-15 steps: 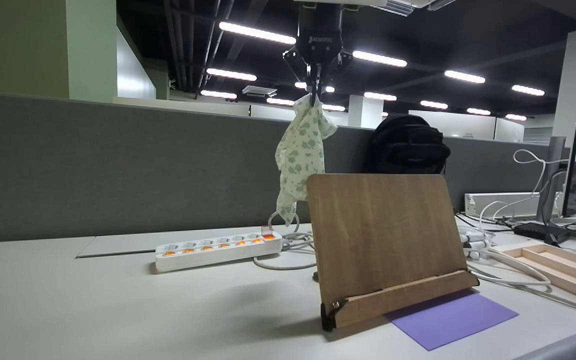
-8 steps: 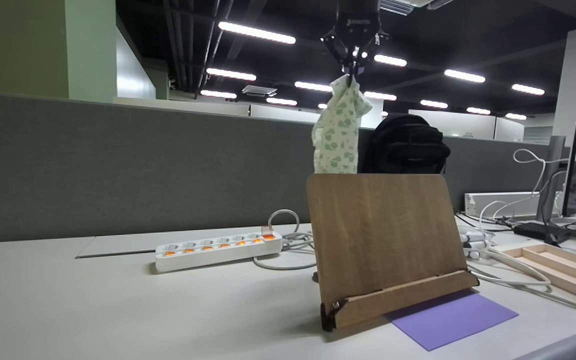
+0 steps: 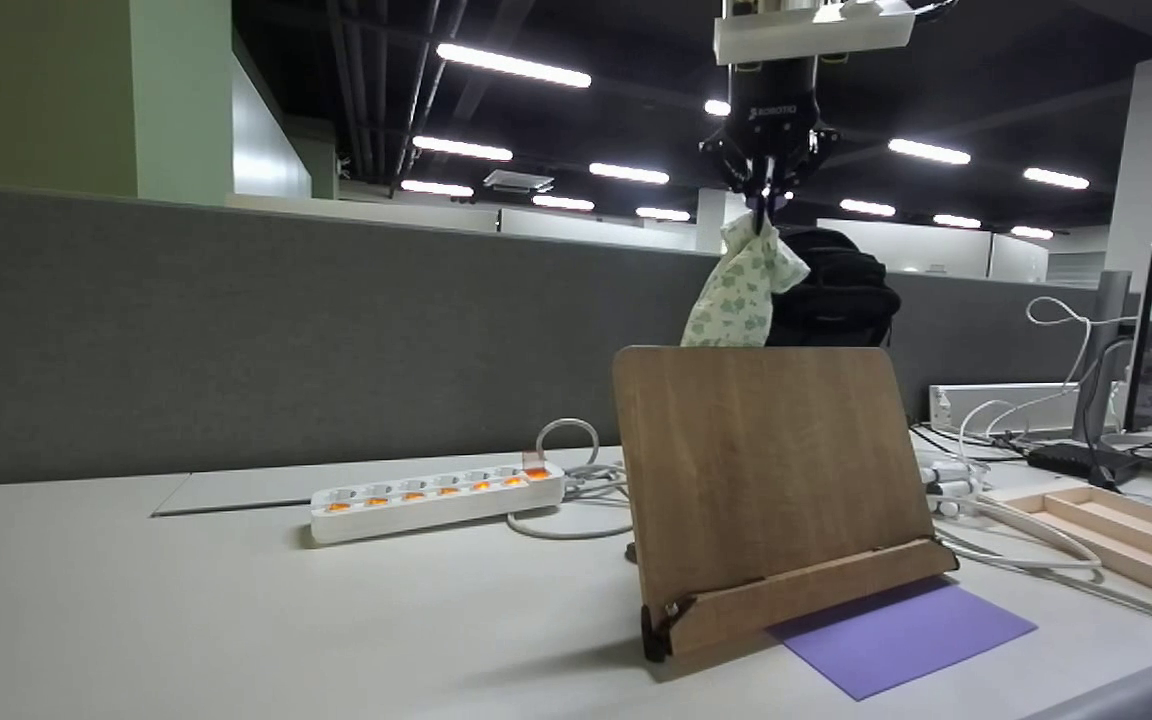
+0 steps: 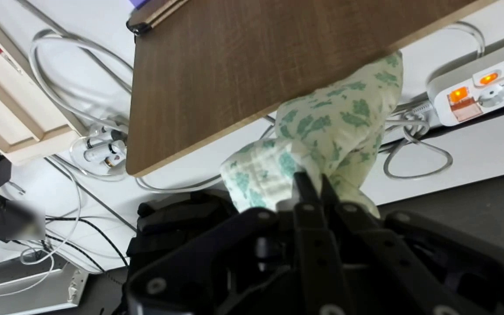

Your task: Put the cloth on the wooden board, then remove the cloth and put it on the table

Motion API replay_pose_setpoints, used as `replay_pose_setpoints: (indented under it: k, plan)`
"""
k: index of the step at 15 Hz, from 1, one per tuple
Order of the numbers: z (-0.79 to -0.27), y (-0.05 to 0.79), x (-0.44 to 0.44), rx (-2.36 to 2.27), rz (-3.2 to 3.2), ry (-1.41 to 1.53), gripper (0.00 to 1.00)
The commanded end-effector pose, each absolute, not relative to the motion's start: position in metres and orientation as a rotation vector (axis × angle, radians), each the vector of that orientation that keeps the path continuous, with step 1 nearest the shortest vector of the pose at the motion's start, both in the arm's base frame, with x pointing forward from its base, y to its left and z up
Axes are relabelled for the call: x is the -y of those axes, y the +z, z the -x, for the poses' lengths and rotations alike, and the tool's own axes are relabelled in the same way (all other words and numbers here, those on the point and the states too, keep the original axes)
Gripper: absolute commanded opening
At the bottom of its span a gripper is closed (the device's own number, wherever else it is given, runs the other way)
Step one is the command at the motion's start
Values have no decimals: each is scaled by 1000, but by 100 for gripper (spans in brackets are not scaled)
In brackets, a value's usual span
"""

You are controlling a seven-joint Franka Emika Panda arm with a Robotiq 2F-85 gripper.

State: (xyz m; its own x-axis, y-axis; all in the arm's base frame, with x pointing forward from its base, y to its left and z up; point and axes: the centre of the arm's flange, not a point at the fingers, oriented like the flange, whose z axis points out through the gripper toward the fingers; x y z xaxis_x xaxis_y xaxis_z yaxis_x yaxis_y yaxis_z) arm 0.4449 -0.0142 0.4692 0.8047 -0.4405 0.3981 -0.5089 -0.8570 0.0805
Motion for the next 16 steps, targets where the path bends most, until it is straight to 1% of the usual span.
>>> replay_pose_setpoints:
  k: [1, 6, 11, 16]
  plan:
    - [-426, 460, 6, 768, -2820, 534, 1]
    - [-399, 459, 2, 729, -2826, 488, 1]
    - [-369, 430, 13, 717, -2775, 318, 1]
    - [-370, 406, 16, 753, -2768, 268, 1]
